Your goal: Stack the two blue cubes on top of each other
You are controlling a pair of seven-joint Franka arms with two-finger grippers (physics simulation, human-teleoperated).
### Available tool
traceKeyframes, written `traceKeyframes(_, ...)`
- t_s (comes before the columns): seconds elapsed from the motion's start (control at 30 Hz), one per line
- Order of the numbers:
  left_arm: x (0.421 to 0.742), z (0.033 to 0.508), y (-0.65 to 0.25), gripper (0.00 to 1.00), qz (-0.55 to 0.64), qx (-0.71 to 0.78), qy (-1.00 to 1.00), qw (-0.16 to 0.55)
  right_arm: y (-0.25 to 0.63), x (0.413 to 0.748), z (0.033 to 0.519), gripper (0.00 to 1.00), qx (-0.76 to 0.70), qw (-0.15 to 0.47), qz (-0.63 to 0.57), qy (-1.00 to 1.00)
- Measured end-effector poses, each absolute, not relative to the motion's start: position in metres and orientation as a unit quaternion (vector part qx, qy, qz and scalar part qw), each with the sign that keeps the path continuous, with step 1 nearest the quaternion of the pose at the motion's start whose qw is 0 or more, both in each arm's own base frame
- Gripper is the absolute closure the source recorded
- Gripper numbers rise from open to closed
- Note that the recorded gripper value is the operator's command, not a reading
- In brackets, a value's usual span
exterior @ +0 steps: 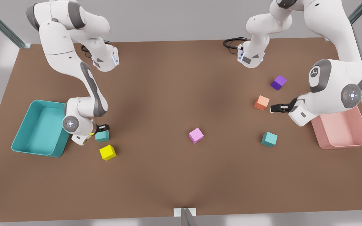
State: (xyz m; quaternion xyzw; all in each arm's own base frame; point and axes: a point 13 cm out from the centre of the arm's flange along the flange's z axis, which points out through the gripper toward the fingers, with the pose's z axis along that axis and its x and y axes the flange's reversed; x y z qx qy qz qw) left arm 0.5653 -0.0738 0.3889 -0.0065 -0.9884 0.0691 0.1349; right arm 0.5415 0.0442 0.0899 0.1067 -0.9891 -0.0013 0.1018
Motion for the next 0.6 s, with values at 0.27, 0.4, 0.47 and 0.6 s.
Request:
traceKeyframes(0.27,0.565,0.389,-0.075,0.0,0.069,-0.007,-0.988,0.135,0.044,0.542,0.075,0.0,0.103,0.104,0.0,-0.989)
traceKeyframes(0.4,0.564,0.39,-0.08,0.0,0.068,-0.011,-0.988,0.136,0.053,0.537,0.059,0.0,0.108,0.113,0.001,-0.988)
traceKeyframes(0.47,0.564,0.39,-0.081,0.0,0.068,-0.011,-0.988,0.136,0.052,0.535,0.056,0.0,0.107,0.115,0.002,-0.988)
traceKeyframes(0.6,0.563,0.391,-0.082,0.0,0.068,-0.012,-0.988,0.136,0.048,0.533,0.05,0.0,0.103,0.119,0.003,-0.988)
